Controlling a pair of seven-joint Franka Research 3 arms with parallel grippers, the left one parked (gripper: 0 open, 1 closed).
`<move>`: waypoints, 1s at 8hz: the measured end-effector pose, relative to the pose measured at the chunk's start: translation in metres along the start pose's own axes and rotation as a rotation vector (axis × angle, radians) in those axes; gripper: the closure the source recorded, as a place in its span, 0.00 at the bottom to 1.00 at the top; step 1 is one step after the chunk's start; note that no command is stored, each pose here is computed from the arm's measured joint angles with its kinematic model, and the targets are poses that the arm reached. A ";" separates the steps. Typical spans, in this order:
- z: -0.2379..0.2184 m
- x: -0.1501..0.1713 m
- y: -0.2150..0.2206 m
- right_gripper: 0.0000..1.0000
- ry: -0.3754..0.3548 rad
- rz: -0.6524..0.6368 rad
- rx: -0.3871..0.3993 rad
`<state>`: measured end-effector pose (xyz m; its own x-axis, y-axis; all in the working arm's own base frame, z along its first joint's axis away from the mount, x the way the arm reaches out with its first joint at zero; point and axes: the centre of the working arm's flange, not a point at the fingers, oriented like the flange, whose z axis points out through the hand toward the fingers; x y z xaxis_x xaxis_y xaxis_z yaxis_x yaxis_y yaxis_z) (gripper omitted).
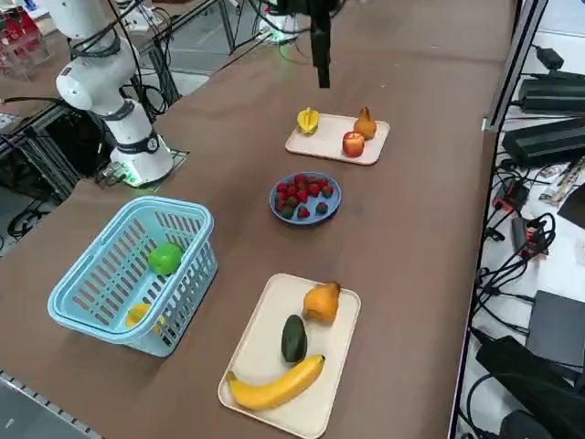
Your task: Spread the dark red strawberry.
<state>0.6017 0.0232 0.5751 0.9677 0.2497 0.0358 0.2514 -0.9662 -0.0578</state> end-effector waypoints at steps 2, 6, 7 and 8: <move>-0.034 -0.023 -0.003 0.00 0.002 0.076 0.001; -0.060 -0.068 0.034 0.00 -0.013 0.169 -0.001; -0.058 -0.071 0.035 0.00 -0.025 0.177 -0.010; -0.057 -0.071 0.034 0.00 -0.034 0.199 -0.019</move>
<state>0.5401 -0.0308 0.6275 0.9984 0.0554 -0.0081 0.0550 -0.9976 -0.0414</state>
